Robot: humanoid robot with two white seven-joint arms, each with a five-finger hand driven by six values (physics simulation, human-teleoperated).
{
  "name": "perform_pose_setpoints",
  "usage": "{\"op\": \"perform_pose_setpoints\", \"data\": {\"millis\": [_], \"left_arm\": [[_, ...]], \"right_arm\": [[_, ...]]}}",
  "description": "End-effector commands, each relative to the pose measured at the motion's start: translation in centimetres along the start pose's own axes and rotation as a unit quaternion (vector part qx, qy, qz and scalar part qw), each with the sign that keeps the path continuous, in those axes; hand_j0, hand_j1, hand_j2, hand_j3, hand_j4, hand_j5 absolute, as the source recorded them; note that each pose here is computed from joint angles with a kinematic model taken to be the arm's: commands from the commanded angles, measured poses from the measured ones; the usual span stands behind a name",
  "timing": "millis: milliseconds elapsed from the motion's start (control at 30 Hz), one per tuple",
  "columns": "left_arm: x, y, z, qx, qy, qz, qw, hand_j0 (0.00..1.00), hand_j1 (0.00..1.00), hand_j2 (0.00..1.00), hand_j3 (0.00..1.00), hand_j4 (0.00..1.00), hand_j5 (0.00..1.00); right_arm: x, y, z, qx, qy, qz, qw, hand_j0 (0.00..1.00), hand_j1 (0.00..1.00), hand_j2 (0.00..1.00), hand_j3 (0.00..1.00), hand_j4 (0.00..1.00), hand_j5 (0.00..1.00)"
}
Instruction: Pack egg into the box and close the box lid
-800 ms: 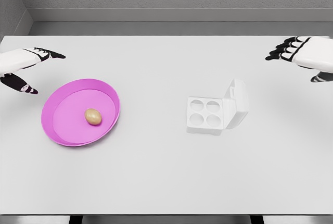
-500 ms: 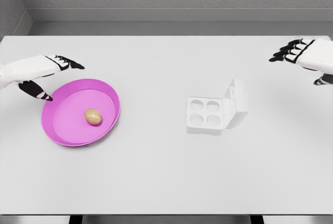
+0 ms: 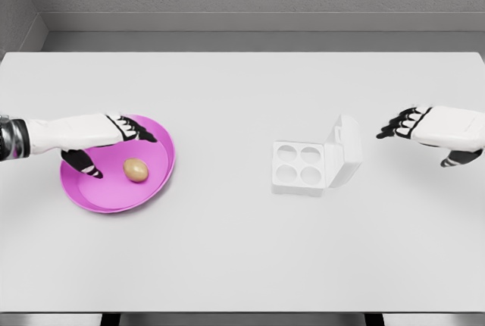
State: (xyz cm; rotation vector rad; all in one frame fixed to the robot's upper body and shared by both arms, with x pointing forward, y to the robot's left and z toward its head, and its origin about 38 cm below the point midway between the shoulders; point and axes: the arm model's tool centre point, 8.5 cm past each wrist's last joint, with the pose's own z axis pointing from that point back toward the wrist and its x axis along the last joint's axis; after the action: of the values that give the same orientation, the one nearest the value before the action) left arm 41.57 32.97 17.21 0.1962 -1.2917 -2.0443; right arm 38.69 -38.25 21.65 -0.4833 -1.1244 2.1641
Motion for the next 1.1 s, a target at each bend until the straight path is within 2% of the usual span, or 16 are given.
{"op": "perform_pose_setpoints", "data": {"millis": [0,133,267,400,1067], "left_arm": [[0.3,-0.5,-0.3,-0.008,-0.006,0.003,1.0,1.0,1.0,1.0,1.0,1.0,1.0],[0.2,-0.4,-0.3,-0.007,-0.005,0.002,1.0,1.0,1.0,1.0,1.0,1.0,1.0],[0.4,-0.6,-0.4,-0.013,-0.006,0.001,0.9999,0.87,0.87,0.87,0.87,0.87,0.87],[0.5,-1.0,-0.9,-0.018,-0.01,0.0,0.9998,0.84,0.84,0.84,0.84,0.84,0.84],[0.9,-1.6,-2.0,-0.032,-0.016,-0.007,0.9993,0.84,0.84,0.84,0.84,0.84,0.84]], "right_arm": [[0.1,0.1,-0.1,0.002,-0.001,-0.002,1.0,1.0,1.0,1.0,1.0,1.0,1.0],[0.4,1.3,-0.3,0.013,-0.006,-0.011,0.9998,1.0,1.0,1.0,1.0,1.0,1.0],[1.2,1.2,-0.7,0.014,-0.017,-0.004,0.9997,1.0,1.0,1.0,1.0,1.0,1.0],[1.7,1.2,-1.0,0.016,-0.026,0.0,0.9995,1.0,1.0,1.0,1.0,1.0,1.0],[2.4,0.7,-1.1,0.012,-0.034,0.01,0.9993,1.0,1.0,1.0,1.0,1.0,1.0]]}}
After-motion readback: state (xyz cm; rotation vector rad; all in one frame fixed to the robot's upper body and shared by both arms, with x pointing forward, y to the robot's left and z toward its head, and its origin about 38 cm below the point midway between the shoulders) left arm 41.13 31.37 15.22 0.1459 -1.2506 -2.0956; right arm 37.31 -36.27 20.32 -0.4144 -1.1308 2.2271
